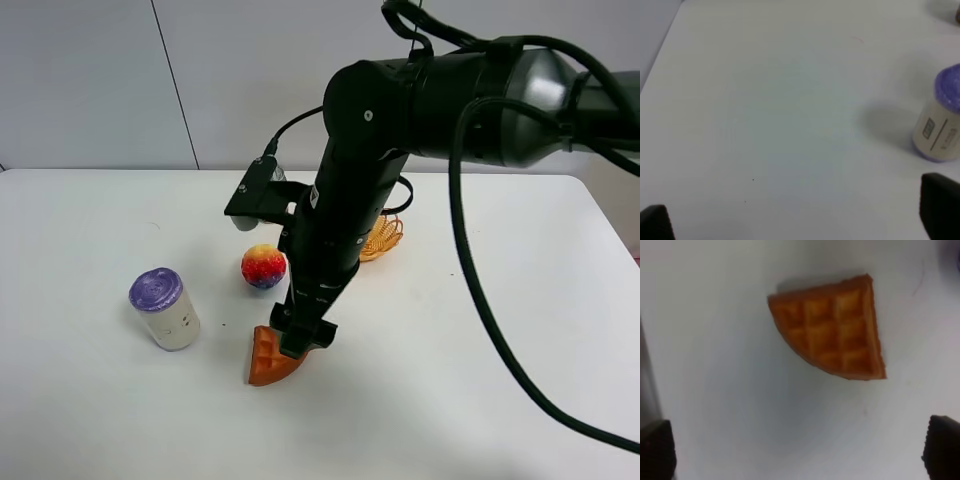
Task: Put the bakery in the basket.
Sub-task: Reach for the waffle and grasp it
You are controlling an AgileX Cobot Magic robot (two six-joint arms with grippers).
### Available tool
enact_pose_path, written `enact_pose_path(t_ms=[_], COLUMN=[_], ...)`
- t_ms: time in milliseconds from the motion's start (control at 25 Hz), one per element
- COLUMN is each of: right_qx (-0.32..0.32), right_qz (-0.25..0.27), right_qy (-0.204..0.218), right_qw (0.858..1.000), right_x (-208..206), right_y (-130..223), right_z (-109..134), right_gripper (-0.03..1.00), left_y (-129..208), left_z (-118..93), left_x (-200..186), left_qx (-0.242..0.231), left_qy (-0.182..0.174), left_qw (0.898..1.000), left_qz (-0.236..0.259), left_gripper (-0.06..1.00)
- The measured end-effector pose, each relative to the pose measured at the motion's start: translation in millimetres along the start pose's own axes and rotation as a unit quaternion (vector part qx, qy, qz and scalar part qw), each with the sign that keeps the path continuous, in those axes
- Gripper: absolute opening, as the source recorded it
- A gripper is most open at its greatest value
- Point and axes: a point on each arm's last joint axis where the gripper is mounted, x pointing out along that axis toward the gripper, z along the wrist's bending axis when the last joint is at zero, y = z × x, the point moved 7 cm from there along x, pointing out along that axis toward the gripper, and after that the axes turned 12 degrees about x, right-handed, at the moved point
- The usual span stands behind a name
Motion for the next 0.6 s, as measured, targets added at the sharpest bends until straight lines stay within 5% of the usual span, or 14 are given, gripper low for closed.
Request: enact_pose_path(t_ms=[600], right_qx=[-0.023], right_qz=[0.053], right_qy=[-0.022], right_qw=[0.998], right_x=[88.5], right_y=[-17.3], right_z=[-20.6], right_gripper=[0.99], left_y=[0.0], left_z=[0.0], left_x=[0.0], left_qx=[0.0], left_qy=[0.0], left_qw=[1.0], left_qz=[0.0], left_gripper=[1.0])
